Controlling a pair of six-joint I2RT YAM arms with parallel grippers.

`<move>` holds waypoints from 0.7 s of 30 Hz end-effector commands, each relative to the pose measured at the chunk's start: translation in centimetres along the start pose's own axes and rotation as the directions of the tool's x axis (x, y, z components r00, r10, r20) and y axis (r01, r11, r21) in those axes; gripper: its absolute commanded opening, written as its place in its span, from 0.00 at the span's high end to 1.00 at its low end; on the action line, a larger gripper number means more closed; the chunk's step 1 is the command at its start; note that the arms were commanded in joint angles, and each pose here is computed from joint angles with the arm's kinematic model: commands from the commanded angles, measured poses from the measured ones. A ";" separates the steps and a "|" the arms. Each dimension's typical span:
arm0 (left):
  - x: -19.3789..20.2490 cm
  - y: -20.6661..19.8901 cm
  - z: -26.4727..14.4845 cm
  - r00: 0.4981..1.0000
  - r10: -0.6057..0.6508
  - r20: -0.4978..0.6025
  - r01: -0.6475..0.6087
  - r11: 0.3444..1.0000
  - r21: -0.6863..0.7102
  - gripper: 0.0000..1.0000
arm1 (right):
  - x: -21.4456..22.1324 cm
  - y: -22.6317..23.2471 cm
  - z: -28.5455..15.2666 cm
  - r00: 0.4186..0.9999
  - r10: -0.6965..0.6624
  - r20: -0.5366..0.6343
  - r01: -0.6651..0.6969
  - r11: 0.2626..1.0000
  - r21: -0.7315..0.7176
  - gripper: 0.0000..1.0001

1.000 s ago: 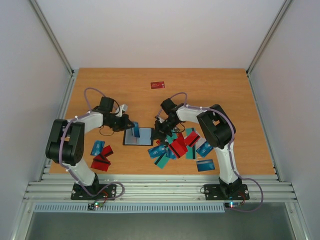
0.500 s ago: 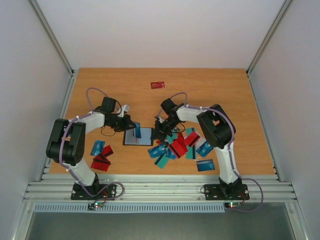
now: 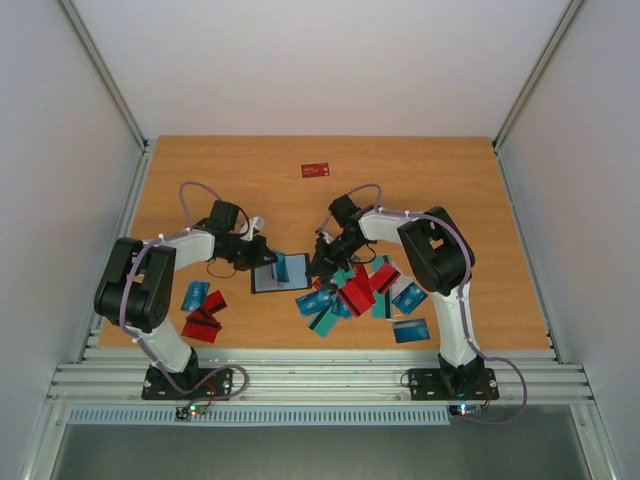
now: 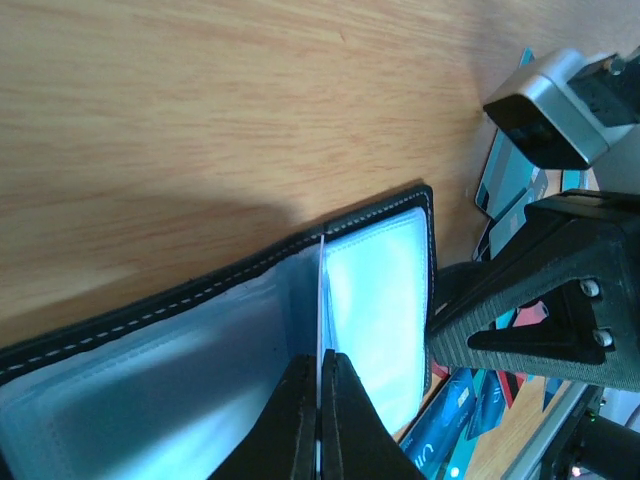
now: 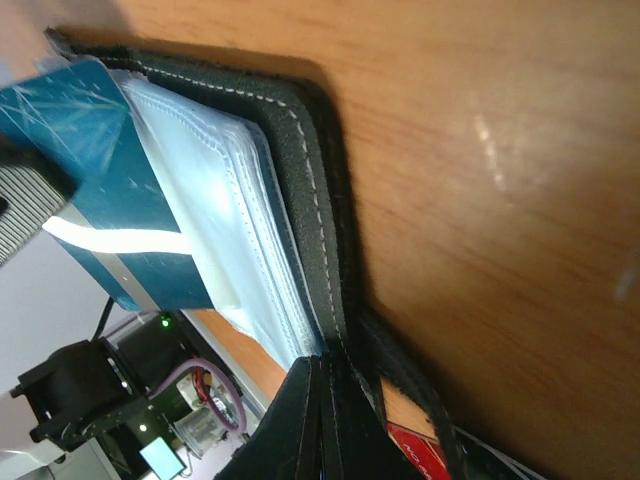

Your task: Put the credit cards into the card holder

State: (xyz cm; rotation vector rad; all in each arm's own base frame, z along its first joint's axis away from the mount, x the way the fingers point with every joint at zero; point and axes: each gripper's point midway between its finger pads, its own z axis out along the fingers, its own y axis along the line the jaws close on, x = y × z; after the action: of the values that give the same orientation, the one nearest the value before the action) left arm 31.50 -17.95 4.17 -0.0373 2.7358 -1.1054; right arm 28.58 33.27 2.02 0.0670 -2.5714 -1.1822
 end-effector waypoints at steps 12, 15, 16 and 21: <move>1.2 0.7 1.7 0.997 -0.079 -0.008 0.079 0.997 -0.021 1.00 | 0.2 -3.6 -0.2 0.997 0.082 0.007 -0.082 0.994 0.067 0.99; 1.5 1.2 1.9 0.995 -0.093 -0.026 0.091 0.995 -0.045 1.00 | 0.2 -3.6 -0.2 0.997 0.081 0.004 -0.081 0.994 0.069 0.99; 1.6 1.4 1.8 0.995 -0.097 -0.028 0.096 0.994 -0.055 1.00 | 0.3 -3.7 -0.1 0.997 0.079 0.002 -0.079 0.994 0.070 0.99; 2.3 1.8 1.4 0.991 -0.131 -0.037 0.127 0.987 -0.095 1.00 | 0.4 -3.8 -0.1 0.997 0.078 -0.003 -0.078 0.995 0.069 0.99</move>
State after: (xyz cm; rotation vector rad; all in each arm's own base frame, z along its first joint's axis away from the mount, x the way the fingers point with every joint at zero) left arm 31.01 -18.79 3.43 -0.1470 2.7558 -1.1335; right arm 28.98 32.65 1.96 0.0748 -2.5705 -1.2120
